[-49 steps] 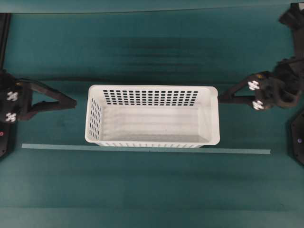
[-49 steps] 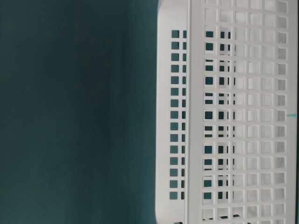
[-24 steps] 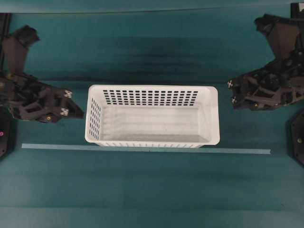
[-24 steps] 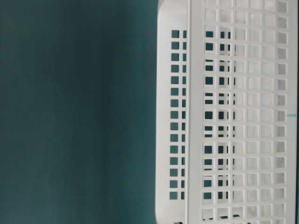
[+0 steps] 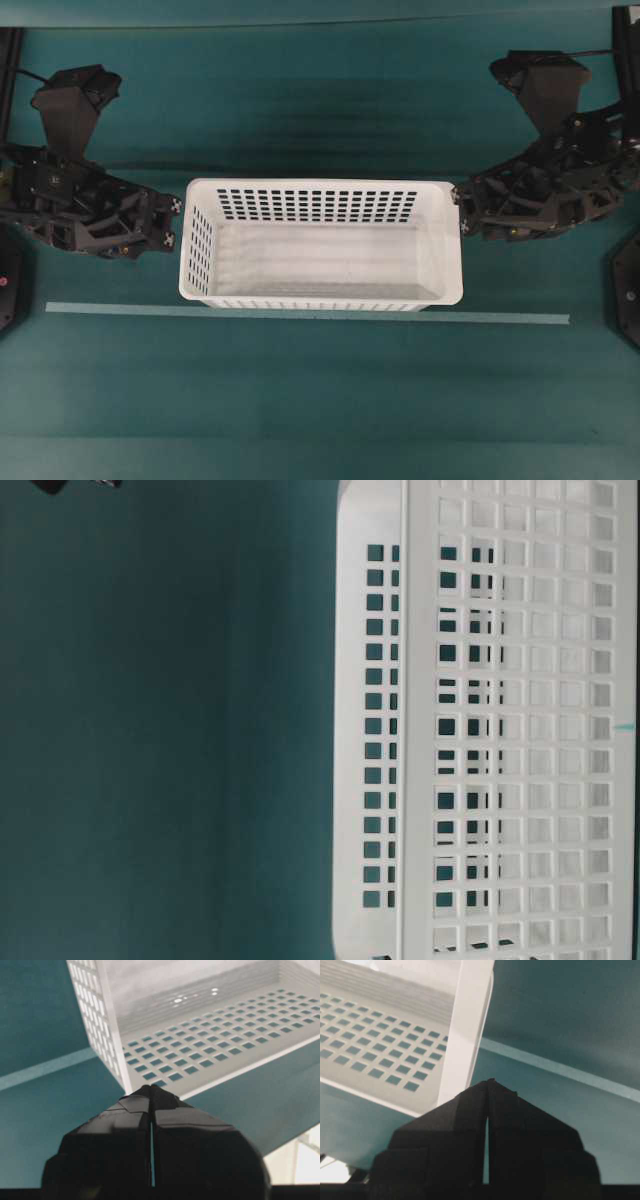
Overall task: Lift the white basket with both hands.
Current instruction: 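Lower both open grippers over the basket's end rims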
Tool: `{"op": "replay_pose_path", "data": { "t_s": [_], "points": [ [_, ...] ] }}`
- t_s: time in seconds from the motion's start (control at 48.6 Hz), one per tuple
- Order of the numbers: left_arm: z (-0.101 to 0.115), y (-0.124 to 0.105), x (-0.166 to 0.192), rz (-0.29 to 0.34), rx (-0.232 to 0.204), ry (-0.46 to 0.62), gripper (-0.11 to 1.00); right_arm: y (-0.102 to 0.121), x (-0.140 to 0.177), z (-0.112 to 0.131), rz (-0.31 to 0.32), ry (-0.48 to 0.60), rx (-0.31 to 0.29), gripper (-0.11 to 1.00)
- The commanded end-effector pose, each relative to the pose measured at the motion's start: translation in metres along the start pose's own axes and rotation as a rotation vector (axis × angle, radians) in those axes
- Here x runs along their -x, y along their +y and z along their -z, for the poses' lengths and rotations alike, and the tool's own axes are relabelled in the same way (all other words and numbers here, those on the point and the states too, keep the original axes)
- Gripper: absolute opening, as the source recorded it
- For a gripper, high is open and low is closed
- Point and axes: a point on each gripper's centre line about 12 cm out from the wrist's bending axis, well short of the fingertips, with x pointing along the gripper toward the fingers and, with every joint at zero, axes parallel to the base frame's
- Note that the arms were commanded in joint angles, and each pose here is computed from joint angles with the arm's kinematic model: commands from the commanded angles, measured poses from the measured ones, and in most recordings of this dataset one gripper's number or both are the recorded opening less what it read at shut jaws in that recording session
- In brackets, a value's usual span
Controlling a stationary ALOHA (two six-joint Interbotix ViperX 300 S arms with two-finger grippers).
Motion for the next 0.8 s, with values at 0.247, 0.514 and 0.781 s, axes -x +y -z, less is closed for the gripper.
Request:
{"op": "replay_pose_path", "data": {
  "t_s": [0.247,0.514,0.781],
  "points": [
    [0.001,-0.003,-0.001,0.003,-0.006,0.001,0.29,-0.001,-0.015,-0.004,0.000,-0.018,-0.006,0.51],
    [-0.002,-0.009,-0.010,0.010,0.000,-0.004,0.97,0.009,-0.028,-0.013,-0.059,-0.053,-0.079,0.98],
    [-0.010,0.007,-0.032,-0.068,0.029,-0.008,0.95,0.009,-0.061,-0.014,0.027,-0.017,-0.135,0.98]
  ]
}}
